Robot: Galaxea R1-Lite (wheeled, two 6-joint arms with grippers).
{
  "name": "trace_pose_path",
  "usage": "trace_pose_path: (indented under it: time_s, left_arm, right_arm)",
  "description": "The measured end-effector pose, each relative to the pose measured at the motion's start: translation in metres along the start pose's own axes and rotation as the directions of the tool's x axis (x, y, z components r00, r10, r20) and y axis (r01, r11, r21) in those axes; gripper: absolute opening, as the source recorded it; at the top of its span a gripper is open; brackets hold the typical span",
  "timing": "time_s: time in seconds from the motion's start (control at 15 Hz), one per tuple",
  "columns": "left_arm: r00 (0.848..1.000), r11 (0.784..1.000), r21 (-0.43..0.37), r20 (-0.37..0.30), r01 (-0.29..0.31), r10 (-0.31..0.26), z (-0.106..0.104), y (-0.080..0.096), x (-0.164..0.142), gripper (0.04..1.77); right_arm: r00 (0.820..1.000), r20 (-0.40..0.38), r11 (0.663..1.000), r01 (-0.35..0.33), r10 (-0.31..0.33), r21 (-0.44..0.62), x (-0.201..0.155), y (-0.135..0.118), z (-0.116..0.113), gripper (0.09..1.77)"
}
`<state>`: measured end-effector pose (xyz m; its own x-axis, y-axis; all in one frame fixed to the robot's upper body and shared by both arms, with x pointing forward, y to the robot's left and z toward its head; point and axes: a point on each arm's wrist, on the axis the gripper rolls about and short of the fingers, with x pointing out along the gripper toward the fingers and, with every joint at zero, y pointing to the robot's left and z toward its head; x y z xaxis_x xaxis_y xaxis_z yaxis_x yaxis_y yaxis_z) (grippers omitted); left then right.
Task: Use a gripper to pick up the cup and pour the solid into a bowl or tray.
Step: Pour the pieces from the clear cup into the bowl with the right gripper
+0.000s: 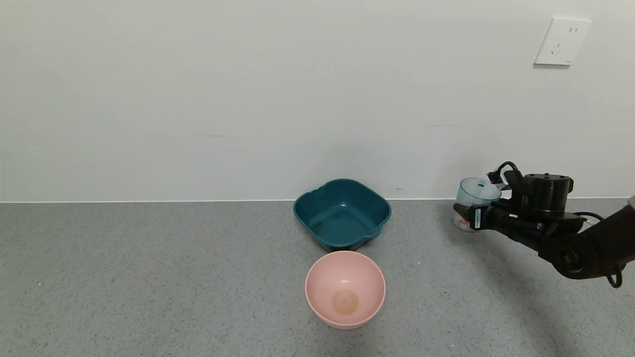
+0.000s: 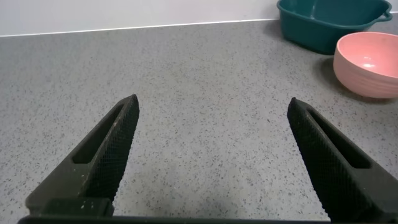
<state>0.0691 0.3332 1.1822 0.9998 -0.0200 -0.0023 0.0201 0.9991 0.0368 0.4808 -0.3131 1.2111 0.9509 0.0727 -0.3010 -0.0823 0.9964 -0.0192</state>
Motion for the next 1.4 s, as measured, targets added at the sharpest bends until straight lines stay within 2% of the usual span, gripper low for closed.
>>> trace_pose_path:
  time_s: [0.27, 0.4, 0.53, 0.93, 1.2, 1.4]
  left_arm:
    - [1.000, 1.000, 0.000, 0.000, 0.000, 0.000, 0.000, 0.000, 0.000, 1.72]
    - [1.000, 1.000, 0.000, 0.000, 0.000, 0.000, 0.000, 0.000, 0.000, 1.72]
    - [1.000, 1.000, 0.000, 0.000, 0.000, 0.000, 0.000, 0.000, 0.000, 1.72]
    - [1.000, 1.000, 0.000, 0.000, 0.000, 0.000, 0.000, 0.000, 0.000, 1.72]
    - [1.000, 1.000, 0.000, 0.000, 0.000, 0.000, 0.000, 0.000, 0.000, 1.72]
    - [1.000, 1.000, 0.000, 0.000, 0.000, 0.000, 0.000, 0.000, 0.000, 1.72]
  right_arm:
    - [1.000, 0.018, 1.000, 0.003, -0.003, -0.017, -0.011, 0.017, 0.036, 1.34]
    - [0.999, 0.033, 0.999, -0.018, 0.019, -0.035, -0.018, 0.031, 0.055, 1.34]
    - [0.998, 0.056, 0.998, -0.011, 0.014, -0.058, -0.024, 0.044, 0.075, 1.34]
    - [0.992, 0.113, 0.994, -0.035, 0.047, -0.108, -0.040, 0.087, 0.120, 1.34]
    - [0.991, 0.122, 0.988, -0.038, 0.057, -0.153, -0.043, 0.111, 0.140, 1.34]
    - [0.991, 0.118, 0.972, -0.034, 0.063, -0.232, -0.037, 0.136, 0.141, 1.34]
